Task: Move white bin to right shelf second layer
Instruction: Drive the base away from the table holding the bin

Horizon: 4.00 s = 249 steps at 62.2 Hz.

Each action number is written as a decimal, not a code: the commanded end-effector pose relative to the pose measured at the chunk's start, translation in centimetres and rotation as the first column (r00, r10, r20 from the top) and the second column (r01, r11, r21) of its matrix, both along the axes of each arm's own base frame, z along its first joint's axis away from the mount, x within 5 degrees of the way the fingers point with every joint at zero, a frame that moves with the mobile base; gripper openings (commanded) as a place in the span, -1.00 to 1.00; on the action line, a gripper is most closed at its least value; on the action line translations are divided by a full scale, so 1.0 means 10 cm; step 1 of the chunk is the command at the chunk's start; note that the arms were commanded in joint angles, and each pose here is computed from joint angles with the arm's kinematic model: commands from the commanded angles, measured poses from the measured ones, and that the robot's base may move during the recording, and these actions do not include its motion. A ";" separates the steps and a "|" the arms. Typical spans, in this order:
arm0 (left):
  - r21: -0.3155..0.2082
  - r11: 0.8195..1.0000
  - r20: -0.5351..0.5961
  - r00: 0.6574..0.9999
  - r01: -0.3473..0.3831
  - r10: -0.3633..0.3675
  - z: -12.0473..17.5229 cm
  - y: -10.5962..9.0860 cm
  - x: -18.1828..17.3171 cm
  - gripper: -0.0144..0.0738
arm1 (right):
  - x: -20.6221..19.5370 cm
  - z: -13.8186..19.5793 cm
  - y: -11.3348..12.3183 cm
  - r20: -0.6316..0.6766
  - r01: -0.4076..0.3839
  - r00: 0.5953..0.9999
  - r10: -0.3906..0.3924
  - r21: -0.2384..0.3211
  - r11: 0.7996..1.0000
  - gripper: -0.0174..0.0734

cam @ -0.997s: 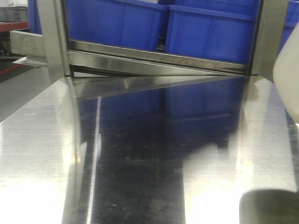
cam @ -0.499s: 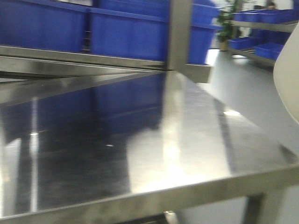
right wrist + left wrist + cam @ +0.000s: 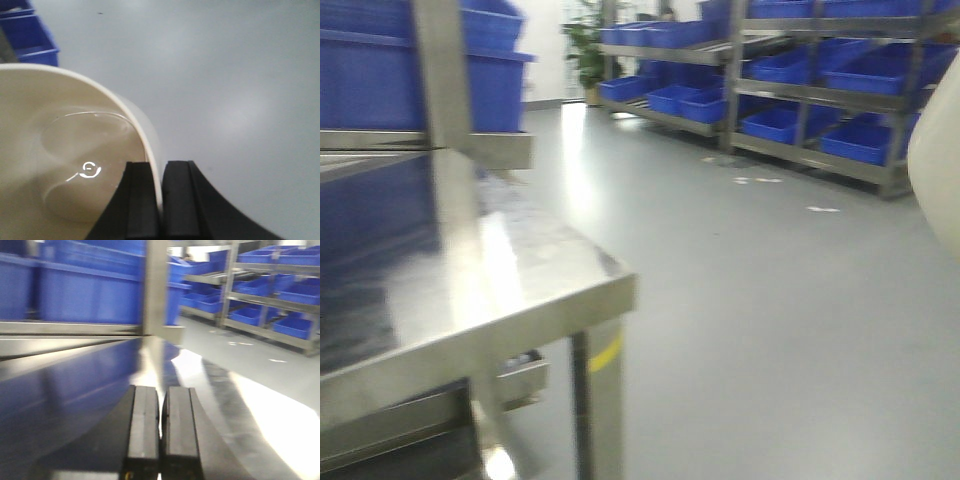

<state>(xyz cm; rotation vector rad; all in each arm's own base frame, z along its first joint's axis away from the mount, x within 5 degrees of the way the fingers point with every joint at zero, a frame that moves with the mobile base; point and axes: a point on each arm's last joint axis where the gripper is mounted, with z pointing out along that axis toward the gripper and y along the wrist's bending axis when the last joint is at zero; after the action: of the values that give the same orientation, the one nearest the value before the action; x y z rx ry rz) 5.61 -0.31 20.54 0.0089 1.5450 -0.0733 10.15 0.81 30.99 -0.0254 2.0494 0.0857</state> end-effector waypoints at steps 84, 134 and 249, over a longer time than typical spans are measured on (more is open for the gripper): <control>-0.015 1.000 0.070 0.998 -0.001 0.002 -0.01 0.00 0.00 -0.48 | 0.03 0.17 0.01 0.118 -0.004 0.993 0.003 0.011 1.000 -0.50; -0.015 1.000 0.070 0.998 -0.001 0.002 -0.01 0.00 0.00 -0.48 | 0.03 0.17 0.01 0.118 -0.004 0.993 0.003 0.011 1.000 -0.50; -0.015 1.000 0.070 0.998 -0.001 0.002 -0.01 0.00 0.00 -0.48 | 0.03 0.17 0.01 0.117 -0.004 0.993 0.003 0.011 1.000 -0.50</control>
<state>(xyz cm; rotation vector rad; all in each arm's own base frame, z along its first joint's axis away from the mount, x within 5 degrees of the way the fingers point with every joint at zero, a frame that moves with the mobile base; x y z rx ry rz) 5.61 -0.31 20.54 0.0089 1.5450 -0.0733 10.13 0.81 30.84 -0.0255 2.0572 0.0854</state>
